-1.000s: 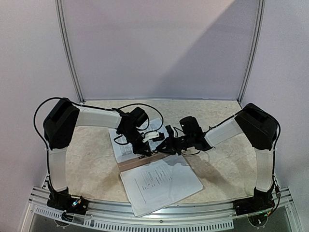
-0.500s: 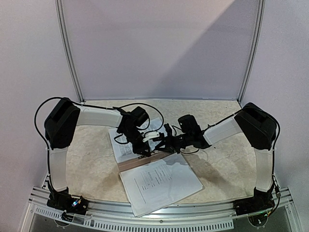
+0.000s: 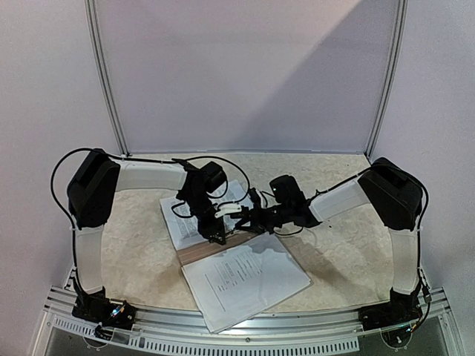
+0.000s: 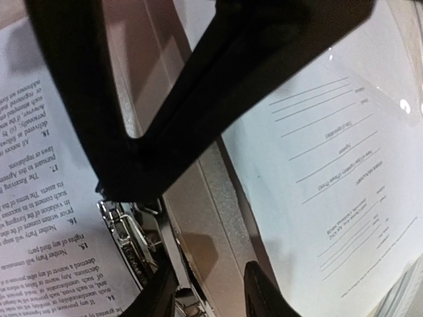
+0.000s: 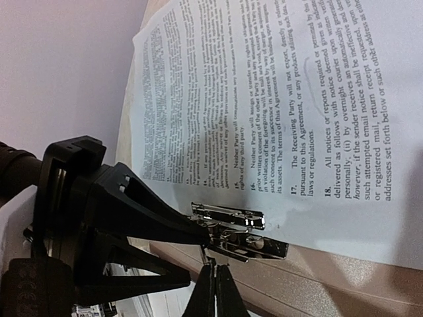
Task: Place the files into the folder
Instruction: Clamp the file with the spring clip on the folder.
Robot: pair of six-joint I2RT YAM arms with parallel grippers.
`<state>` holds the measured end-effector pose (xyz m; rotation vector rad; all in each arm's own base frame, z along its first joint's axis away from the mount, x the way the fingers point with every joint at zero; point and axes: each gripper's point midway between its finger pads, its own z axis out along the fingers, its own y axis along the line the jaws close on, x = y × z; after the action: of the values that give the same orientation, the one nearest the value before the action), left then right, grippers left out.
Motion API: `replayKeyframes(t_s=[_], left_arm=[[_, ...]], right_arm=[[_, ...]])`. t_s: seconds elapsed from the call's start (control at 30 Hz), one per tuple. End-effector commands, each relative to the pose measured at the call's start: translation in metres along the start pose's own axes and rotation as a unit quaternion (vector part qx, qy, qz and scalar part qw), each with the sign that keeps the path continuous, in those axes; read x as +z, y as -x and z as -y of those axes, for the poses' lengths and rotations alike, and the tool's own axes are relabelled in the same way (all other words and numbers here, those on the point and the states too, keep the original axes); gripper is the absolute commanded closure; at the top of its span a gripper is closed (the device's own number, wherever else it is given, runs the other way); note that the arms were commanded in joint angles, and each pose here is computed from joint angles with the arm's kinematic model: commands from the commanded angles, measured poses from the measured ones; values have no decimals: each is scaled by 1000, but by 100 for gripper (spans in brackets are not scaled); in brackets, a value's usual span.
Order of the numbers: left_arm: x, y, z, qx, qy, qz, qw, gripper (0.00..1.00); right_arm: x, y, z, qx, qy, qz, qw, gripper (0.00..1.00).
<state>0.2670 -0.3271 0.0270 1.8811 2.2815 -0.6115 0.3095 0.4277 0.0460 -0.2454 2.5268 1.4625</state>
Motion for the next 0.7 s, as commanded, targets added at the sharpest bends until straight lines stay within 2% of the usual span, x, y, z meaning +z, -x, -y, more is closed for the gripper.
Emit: replayKeyframes(t_s=[0.0, 0.07, 0.17, 0.27, 0.33, 0.47, 0.57, 0.67], left_arm=[[-51, 8, 36, 10, -67, 29, 997, 66], [-56, -1, 31, -3, -64, 26, 998, 72], [-56, -25, 5, -43, -13, 8, 999, 79], [-55, -40, 4, -56, -25, 8, 998, 78], [-50, -42, 11, -52, -46, 12, 998, 76], [-46, -40, 7, -63, -54, 14, 996, 76], [-47, -47, -19, -98, -2, 6, 995, 82], [-38, -70, -33, -116, 41, -37, 992, 87]], right_arm=[[7, -22, 67, 32, -105, -17, 994, 100], [9, -23, 70, 30, -110, -19, 993, 100], [14, -24, 71, 19, -113, -20, 993, 100], [17, -25, 74, 16, -116, -23, 993, 100], [19, -24, 72, 16, -108, -23, 994, 100], [25, -22, 62, 12, -94, -27, 995, 100], [28, -19, 56, -1, -93, -21, 995, 100], [32, -18, 54, -9, -93, -16, 996, 100]])
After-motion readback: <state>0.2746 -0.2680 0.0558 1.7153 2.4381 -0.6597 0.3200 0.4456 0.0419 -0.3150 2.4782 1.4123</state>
